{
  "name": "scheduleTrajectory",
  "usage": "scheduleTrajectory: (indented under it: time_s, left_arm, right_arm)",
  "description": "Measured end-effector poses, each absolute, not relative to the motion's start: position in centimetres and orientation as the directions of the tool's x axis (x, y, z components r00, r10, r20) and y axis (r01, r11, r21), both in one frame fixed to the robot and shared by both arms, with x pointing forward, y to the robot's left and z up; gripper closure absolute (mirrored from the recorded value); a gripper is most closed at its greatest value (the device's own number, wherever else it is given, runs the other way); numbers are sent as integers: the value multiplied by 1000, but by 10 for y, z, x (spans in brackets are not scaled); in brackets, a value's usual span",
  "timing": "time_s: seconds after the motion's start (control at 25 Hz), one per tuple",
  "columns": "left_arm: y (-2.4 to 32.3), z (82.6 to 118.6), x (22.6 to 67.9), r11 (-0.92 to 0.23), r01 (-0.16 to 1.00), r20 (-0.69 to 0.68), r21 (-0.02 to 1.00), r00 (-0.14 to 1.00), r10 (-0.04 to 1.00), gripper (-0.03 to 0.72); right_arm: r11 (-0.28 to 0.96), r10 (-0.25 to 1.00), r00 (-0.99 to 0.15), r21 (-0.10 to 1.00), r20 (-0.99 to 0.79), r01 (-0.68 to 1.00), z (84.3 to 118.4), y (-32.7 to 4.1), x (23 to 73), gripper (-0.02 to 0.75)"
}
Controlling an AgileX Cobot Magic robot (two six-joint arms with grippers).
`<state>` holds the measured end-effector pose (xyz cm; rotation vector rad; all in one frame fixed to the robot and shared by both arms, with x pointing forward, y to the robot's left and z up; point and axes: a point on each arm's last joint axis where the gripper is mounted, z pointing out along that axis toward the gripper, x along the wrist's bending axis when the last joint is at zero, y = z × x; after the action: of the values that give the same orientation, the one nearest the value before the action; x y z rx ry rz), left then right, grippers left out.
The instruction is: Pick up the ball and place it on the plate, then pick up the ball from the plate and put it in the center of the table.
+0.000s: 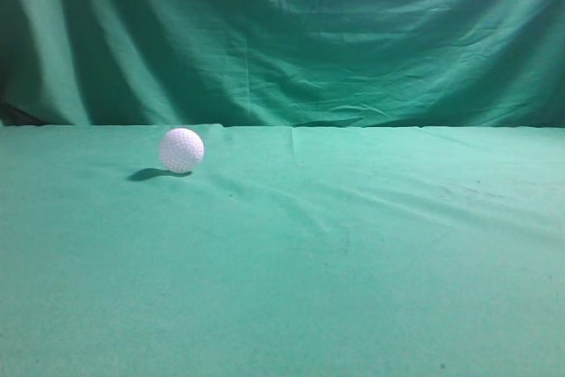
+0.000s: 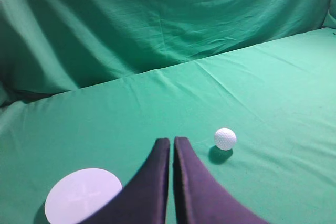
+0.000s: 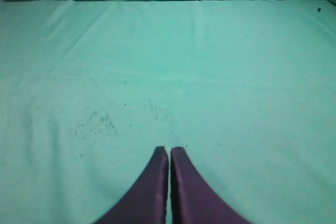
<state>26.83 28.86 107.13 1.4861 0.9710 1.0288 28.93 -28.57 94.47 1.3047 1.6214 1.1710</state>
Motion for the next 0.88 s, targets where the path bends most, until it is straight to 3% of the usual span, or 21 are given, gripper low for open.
scheduleTrajectory:
  time_s: [0.88]
  left_arm:
    - [289, 1071, 268, -135, 57, 112, 989, 305, 946, 688]
  right_arm:
    - [66, 977, -213, 950, 0, 306, 945, -286, 289, 738]
